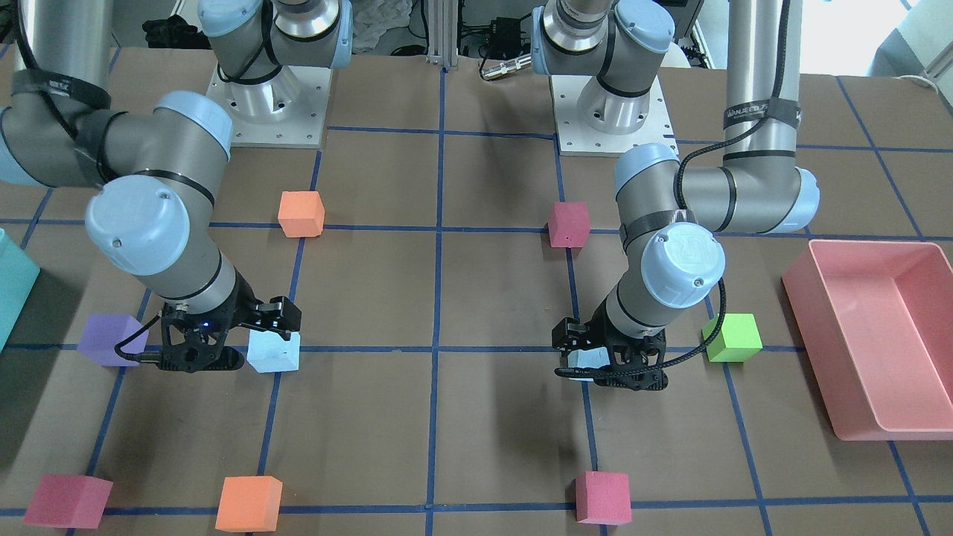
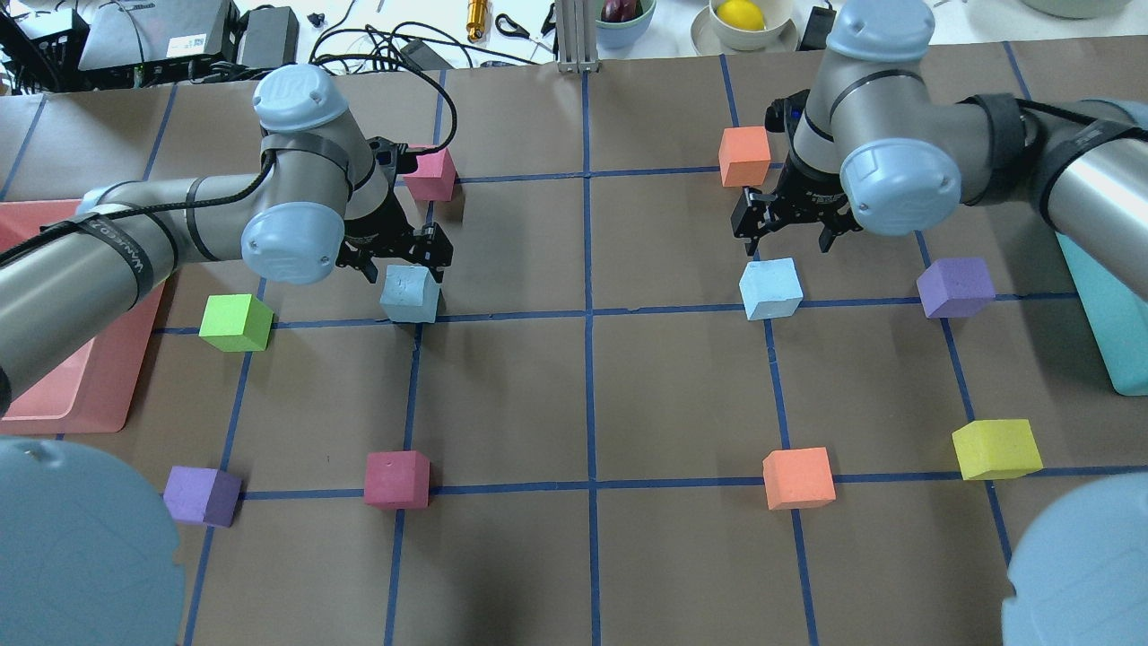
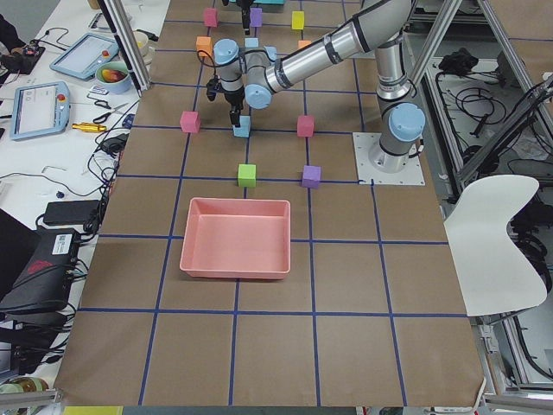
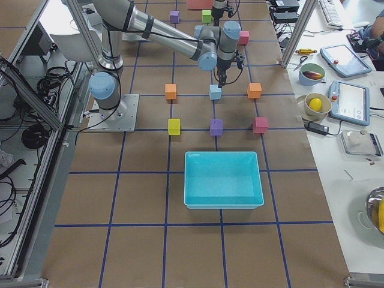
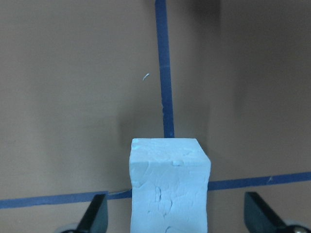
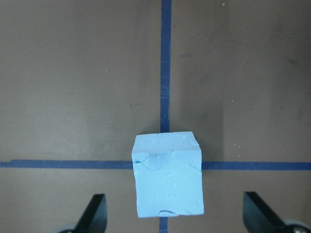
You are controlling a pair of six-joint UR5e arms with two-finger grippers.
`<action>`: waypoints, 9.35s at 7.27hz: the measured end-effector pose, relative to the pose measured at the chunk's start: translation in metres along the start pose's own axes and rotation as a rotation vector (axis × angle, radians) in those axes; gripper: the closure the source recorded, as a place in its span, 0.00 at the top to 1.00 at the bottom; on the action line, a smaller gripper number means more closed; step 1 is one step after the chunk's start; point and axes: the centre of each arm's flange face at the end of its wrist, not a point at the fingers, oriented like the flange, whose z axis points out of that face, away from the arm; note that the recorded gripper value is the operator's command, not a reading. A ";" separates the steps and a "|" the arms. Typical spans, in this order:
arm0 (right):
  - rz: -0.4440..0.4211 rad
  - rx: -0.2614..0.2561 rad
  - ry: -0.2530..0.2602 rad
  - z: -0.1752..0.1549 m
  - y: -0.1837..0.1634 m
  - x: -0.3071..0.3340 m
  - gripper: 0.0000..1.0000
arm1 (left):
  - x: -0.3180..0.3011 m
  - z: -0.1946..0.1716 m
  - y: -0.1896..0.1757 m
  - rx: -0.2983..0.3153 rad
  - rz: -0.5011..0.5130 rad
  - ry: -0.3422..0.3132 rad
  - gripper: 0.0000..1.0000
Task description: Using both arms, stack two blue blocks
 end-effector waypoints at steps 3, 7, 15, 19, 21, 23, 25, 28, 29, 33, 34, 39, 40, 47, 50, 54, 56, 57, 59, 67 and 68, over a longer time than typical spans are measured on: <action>0.000 -0.022 -0.004 0.052 0.007 0.000 1.00 | 0.001 0.018 0.007 -0.025 0.007 -0.006 0.97; 0.001 -0.018 -0.007 0.069 0.003 0.000 0.00 | 0.002 0.024 0.002 -0.009 0.009 -0.002 0.14; 0.121 0.057 -0.059 -0.009 -0.040 -0.159 0.00 | -0.001 0.009 -0.002 0.020 0.027 -0.014 0.09; 0.073 0.038 -0.052 0.025 -0.040 -0.221 0.00 | -0.002 -0.017 -0.021 0.047 0.023 -0.018 0.09; 0.070 0.044 -0.055 0.042 -0.045 -0.226 0.00 | -0.001 -0.034 -0.031 0.021 0.008 -0.016 0.08; 0.069 0.038 -0.055 0.053 -0.047 -0.229 0.00 | 0.000 -0.058 -0.044 -0.008 -0.001 -0.013 0.09; 0.067 0.029 -0.054 0.060 -0.045 -0.234 0.00 | 0.009 -0.069 -0.049 -0.004 -0.006 -0.014 0.09; 0.067 0.018 -0.055 0.069 -0.045 -0.236 1.00 | 0.040 -0.083 -0.051 0.019 -0.004 -0.018 0.09; 0.068 0.014 -0.053 0.072 -0.045 -0.237 1.00 | 0.042 -0.088 -0.049 0.023 -0.003 -0.018 0.09; 0.091 0.073 -0.069 0.017 -0.055 -0.226 1.00 | 0.052 -0.099 -0.041 0.014 -0.013 -0.009 0.09; 0.118 0.081 -0.068 -0.015 -0.057 -0.203 1.00 | 0.066 -0.096 -0.041 0.014 -0.031 -0.004 0.09; 0.119 0.040 -0.040 -0.118 0.003 -0.068 1.00 | 0.174 -0.086 -0.038 0.040 -0.086 0.003 0.09; 0.101 0.035 -0.037 -0.121 0.027 -0.046 1.00 | 0.193 -0.079 -0.042 0.042 -0.092 0.004 0.09; 0.095 0.069 0.045 -0.194 0.113 -0.010 1.00 | 0.239 -0.037 -0.046 0.013 -0.080 -0.008 0.62; 0.090 0.039 0.041 -0.199 0.123 -0.011 1.00 | 0.240 -0.022 -0.050 0.019 -0.088 -0.005 1.00; 0.032 0.055 0.043 -0.213 0.125 -0.012 1.00 | 0.230 -0.065 -0.051 0.073 -0.098 0.012 1.00; 0.025 0.051 0.037 -0.216 0.126 -0.014 1.00 | 0.189 -0.124 -0.050 0.076 -0.077 0.013 1.00; 0.024 0.048 0.025 -0.216 0.126 -0.016 1.00 | 0.157 -0.149 -0.047 0.059 -0.044 0.011 1.00; 0.023 0.043 0.012 -0.215 0.126 -0.017 1.00 | 0.085 -0.197 -0.036 0.053 0.012 0.008 1.00; 0.026 0.041 0.017 -0.214 0.126 -0.016 1.00 | 0.012 -0.294 0.086 0.067 -0.019 -0.004 1.00; 0.026 0.041 0.014 -0.214 0.126 -0.016 1.00 | 0.005 -0.297 0.087 0.073 -0.034 -0.005 1.00</action>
